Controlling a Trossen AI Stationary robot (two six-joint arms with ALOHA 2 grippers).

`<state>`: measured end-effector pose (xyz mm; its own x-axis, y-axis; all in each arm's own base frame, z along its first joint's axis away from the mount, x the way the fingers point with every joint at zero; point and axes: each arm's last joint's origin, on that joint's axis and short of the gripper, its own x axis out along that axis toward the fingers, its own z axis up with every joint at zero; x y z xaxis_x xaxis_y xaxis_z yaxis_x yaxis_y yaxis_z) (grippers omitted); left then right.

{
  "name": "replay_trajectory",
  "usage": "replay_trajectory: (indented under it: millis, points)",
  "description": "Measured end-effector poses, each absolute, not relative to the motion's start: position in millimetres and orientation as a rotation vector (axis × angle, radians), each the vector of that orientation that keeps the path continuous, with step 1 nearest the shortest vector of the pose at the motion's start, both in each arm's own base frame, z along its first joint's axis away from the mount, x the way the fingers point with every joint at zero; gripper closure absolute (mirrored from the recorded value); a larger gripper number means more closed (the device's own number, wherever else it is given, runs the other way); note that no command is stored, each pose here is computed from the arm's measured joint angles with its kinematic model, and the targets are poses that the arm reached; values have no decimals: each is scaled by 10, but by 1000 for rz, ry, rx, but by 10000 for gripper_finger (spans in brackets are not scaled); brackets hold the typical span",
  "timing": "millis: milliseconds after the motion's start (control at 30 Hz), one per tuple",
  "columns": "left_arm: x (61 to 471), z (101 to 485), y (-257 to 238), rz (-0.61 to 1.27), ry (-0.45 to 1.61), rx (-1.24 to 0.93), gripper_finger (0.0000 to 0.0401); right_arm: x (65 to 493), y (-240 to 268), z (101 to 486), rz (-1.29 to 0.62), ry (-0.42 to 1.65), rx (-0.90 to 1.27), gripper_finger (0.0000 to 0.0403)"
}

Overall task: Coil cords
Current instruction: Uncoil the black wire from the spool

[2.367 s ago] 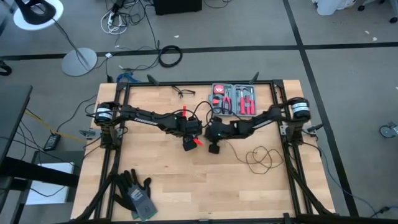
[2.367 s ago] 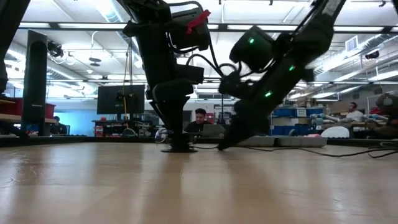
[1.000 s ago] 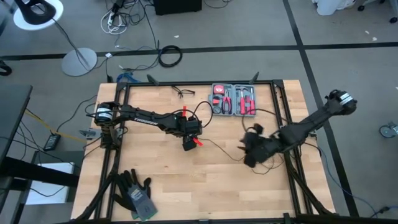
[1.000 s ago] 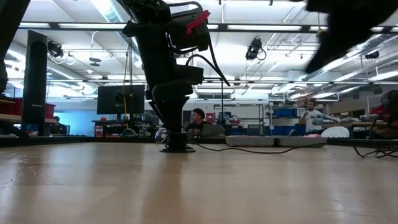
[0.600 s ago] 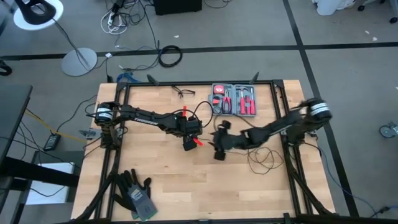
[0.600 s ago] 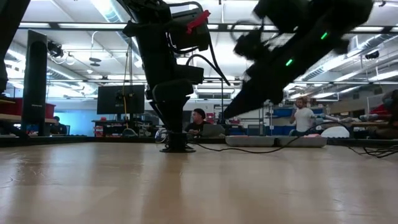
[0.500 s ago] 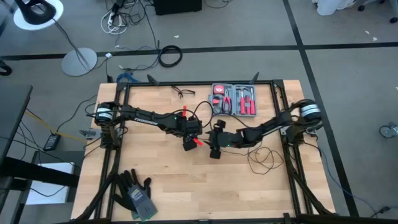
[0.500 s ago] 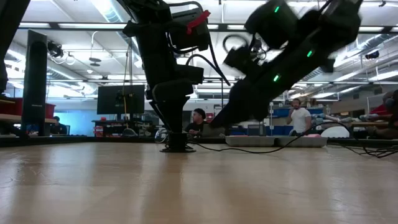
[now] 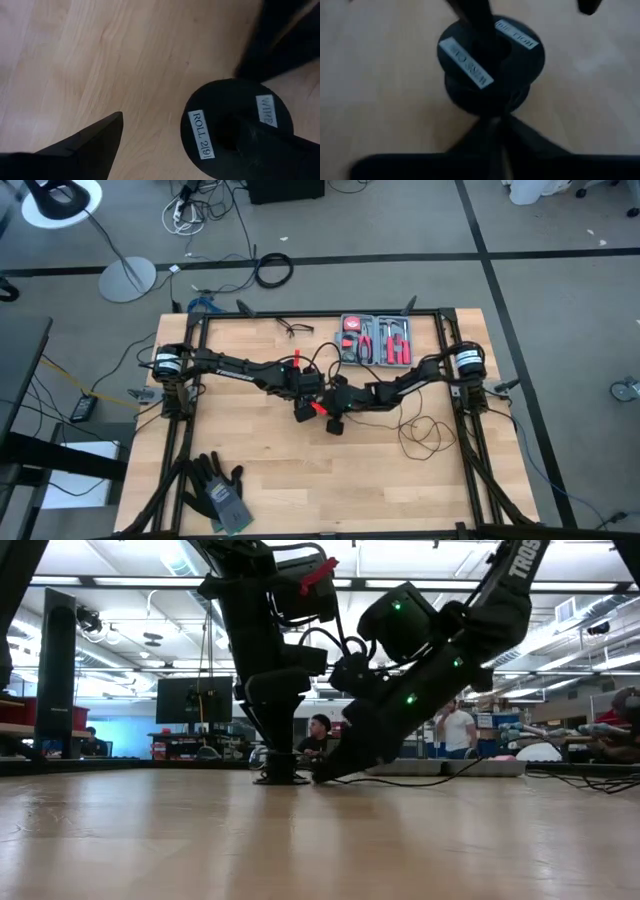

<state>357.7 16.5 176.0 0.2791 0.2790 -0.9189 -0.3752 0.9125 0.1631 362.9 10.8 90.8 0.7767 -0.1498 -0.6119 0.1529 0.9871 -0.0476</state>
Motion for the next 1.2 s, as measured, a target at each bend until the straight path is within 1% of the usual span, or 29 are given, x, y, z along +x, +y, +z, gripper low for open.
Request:
replay_trajectory:
  millis: [33, 67, 233, 367, 567, 700, 800, 900, 1000, 1200]
  points:
    - [3578, 1761, 166, 440, 1210, -91, 34, 3610, 112, 934, -143, 682, 6, 376]
    - [3577, 1761, 166, 440, 1212, -91, 34, 3584, 117, 963, -125, 710, 5, 387]
    - [3568, 1758, 164, 439, 1221, -89, 34, 3326, 254, 1205, -101, 897, 26, 397]
    - [3568, 1758, 165, 439, 1222, -88, 34, 2987, 424, 1492, -84, 1066, 58, 396]
    - [3567, 1758, 164, 438, 1223, -86, 34, 2359, 698, 1928, -67, 1301, 200, 399]
    - [3567, 1758, 164, 438, 1222, -87, 34, 1934, 812, 2133, -144, 1468, 359, 399]
    - [3568, 1758, 164, 438, 1222, -86, 34, 1672, 843, 2266, -215, 1556, 484, 397]
    - [3569, 1759, 164, 438, 1221, -87, 34, 1488, 858, 2367, -275, 1576, 558, 393]
    - [3569, 1759, 164, 438, 1221, -87, 34, 1375, 863, 2429, -295, 1552, 551, 392]
    - [3569, 1759, 164, 439, 1220, -88, 34, 1377, 849, 2481, -362, 1331, 449, 392]
